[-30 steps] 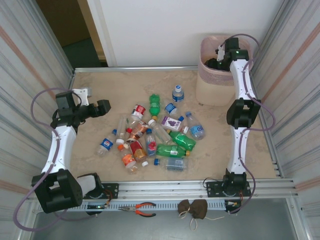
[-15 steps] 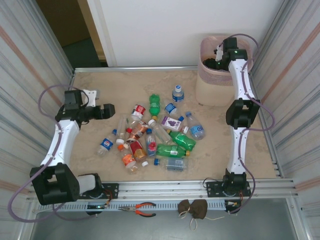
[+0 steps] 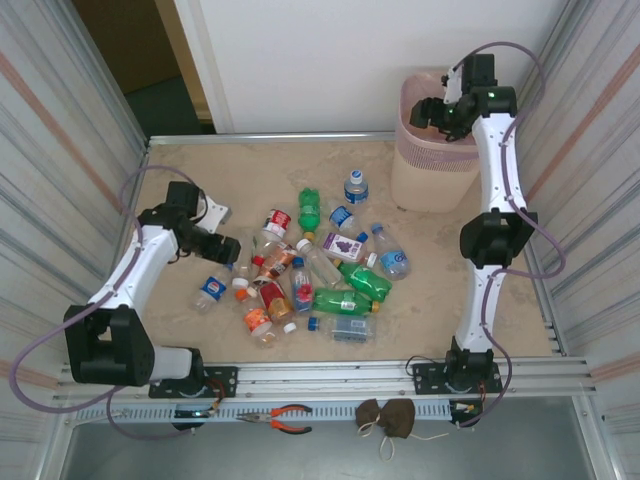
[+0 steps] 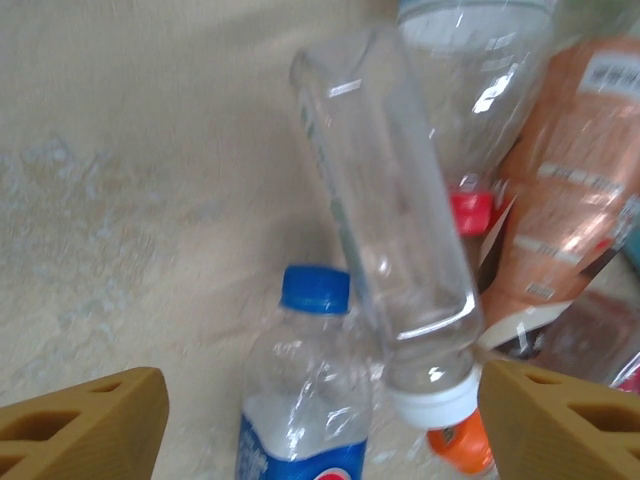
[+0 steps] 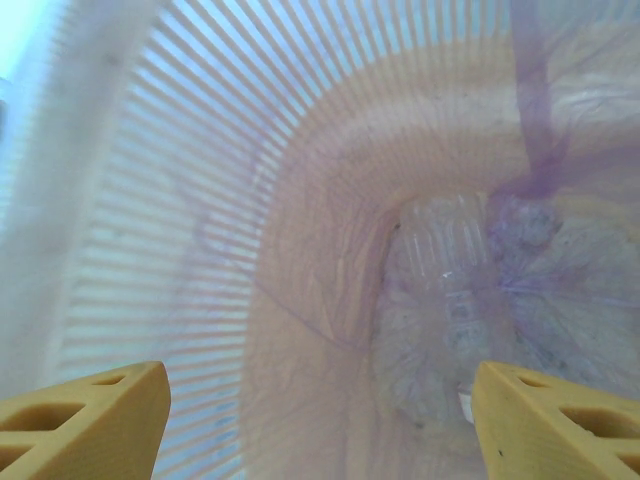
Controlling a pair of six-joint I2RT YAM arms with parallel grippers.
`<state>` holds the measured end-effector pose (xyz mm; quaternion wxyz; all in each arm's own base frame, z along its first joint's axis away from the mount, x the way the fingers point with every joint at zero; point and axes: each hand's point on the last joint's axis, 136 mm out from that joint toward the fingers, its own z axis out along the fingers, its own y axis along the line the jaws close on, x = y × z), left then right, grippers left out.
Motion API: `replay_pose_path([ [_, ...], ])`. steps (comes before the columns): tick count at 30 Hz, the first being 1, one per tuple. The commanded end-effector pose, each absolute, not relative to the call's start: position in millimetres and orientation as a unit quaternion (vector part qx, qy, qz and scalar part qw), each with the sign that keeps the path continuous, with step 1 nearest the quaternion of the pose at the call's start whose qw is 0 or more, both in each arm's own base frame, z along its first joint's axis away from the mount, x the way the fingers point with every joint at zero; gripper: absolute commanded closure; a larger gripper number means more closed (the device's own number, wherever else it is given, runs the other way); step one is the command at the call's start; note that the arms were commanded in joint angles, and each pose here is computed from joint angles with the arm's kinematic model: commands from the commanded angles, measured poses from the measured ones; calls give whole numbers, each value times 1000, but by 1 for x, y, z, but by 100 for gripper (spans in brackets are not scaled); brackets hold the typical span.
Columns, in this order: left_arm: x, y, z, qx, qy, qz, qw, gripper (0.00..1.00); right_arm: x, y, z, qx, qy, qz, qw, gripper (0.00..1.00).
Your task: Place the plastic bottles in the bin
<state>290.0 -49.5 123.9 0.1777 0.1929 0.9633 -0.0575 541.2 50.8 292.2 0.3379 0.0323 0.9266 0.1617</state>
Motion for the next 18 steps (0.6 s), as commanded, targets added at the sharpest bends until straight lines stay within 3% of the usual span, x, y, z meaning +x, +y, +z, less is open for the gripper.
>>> replay_pose_path([
  [1, 273, -35, 114, 234, 964, -3, 124, 21, 525, 43, 322, 46, 919, 150, 361, 22],
  [10, 257, -31, 77, 280, 959, 38, 37, 23, 503, 38, 364, 46, 904, 136, 402, 22],
  [18, 246, -35, 59, 275, 961, 20, 4, 21, 495, 34, 366, 47, 905, 129, 403, 21],
])
